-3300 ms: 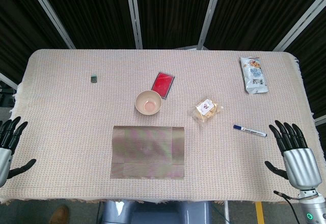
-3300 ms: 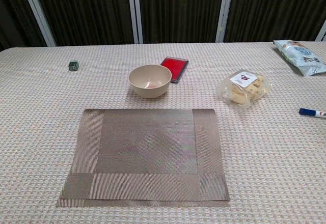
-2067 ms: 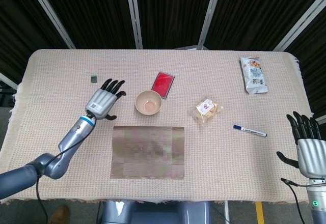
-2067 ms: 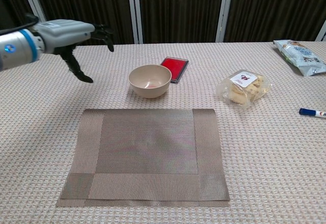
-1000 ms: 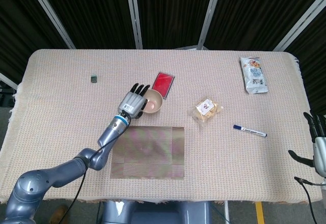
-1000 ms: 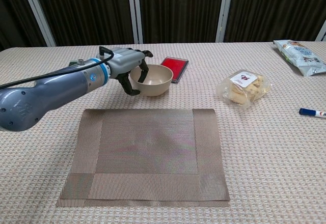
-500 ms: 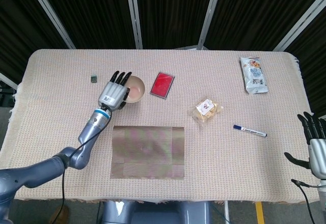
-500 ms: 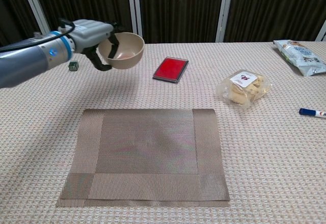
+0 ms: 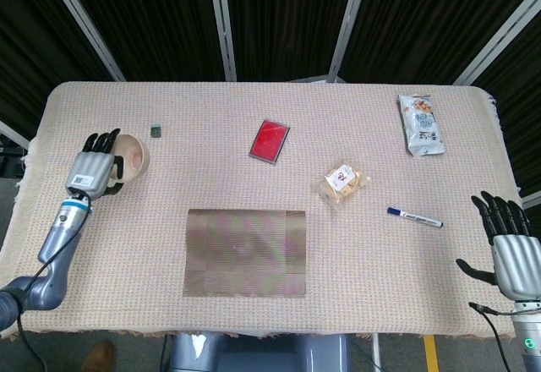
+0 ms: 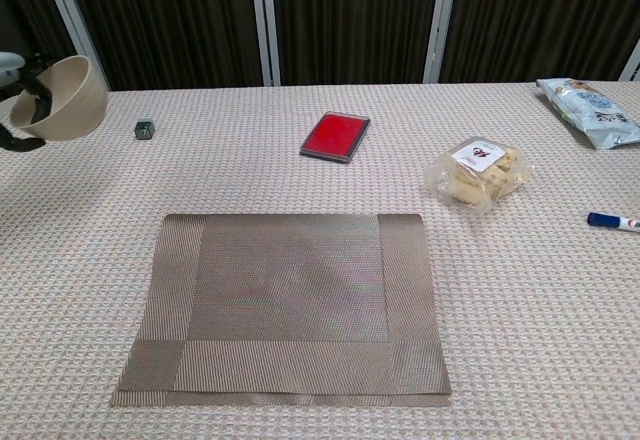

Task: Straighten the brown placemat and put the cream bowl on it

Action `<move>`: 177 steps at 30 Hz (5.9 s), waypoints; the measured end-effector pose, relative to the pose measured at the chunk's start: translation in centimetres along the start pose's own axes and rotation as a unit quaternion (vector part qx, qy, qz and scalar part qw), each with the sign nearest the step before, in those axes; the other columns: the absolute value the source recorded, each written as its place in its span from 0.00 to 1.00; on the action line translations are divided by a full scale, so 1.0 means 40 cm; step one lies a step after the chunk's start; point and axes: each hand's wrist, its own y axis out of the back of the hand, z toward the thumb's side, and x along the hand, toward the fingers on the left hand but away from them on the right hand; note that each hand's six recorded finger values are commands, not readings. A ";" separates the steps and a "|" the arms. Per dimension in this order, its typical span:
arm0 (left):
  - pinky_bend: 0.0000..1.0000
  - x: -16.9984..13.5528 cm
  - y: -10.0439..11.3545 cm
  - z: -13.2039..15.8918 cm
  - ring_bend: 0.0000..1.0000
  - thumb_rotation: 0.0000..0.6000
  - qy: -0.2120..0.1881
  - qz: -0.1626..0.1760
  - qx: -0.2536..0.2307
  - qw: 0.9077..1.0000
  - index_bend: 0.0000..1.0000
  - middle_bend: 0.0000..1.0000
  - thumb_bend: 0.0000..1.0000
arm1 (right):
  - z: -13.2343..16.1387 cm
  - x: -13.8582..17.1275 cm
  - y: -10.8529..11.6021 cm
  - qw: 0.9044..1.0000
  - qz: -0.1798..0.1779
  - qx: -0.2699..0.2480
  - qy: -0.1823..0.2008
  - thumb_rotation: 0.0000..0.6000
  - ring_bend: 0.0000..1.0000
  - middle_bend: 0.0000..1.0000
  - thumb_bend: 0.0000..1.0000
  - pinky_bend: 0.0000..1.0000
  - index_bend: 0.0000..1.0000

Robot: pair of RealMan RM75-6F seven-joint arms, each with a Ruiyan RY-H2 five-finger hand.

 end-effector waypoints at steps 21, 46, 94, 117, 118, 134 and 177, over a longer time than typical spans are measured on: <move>0.00 -0.019 -0.138 -0.005 0.00 1.00 -0.009 -0.093 0.042 0.995 0.37 0.00 0.15 | -0.003 -0.004 -0.019 1.000 0.004 0.012 -0.008 1.00 0.00 0.00 0.00 0.00 0.02; 0.00 -0.227 -0.041 0.209 0.00 1.00 -0.245 -0.032 -0.020 0.969 0.33 0.00 0.00 | 0.002 -0.004 -0.025 1.000 0.010 0.008 -0.005 1.00 0.00 0.00 0.00 0.00 0.02; 0.00 -0.326 -0.294 0.371 0.00 1.00 -0.355 -0.077 -0.018 0.931 0.37 0.00 0.00 | -0.029 -0.007 -0.019 1.000 0.009 0.005 -0.022 1.00 0.00 0.00 0.00 0.00 0.02; 0.00 -0.322 -0.283 0.386 0.00 1.00 -0.358 -0.079 -0.031 0.930 0.43 0.00 0.22 | -0.028 -0.006 -0.018 1.000 0.010 0.005 -0.021 1.00 0.00 0.00 0.00 0.00 0.02; 0.00 -0.323 -0.283 0.387 0.00 1.00 -0.358 -0.080 -0.031 0.930 0.43 0.00 0.23 | -0.028 -0.006 -0.018 1.000 0.010 0.005 -0.021 1.00 0.00 0.00 0.00 0.00 0.02; 0.00 -0.322 -0.296 0.386 0.00 1.00 -0.352 -0.086 -0.040 0.931 0.45 0.00 0.42 | -0.030 -0.007 -0.016 1.000 0.009 0.004 -0.022 1.00 0.00 0.00 0.00 0.00 0.02; 0.00 -0.006 0.019 0.496 0.00 1.00 -0.211 0.007 -0.208 0.955 0.68 0.00 0.49 | -0.027 -0.022 -0.019 1.000 0.012 -0.004 -0.020 1.00 0.00 0.00 0.00 0.00 0.02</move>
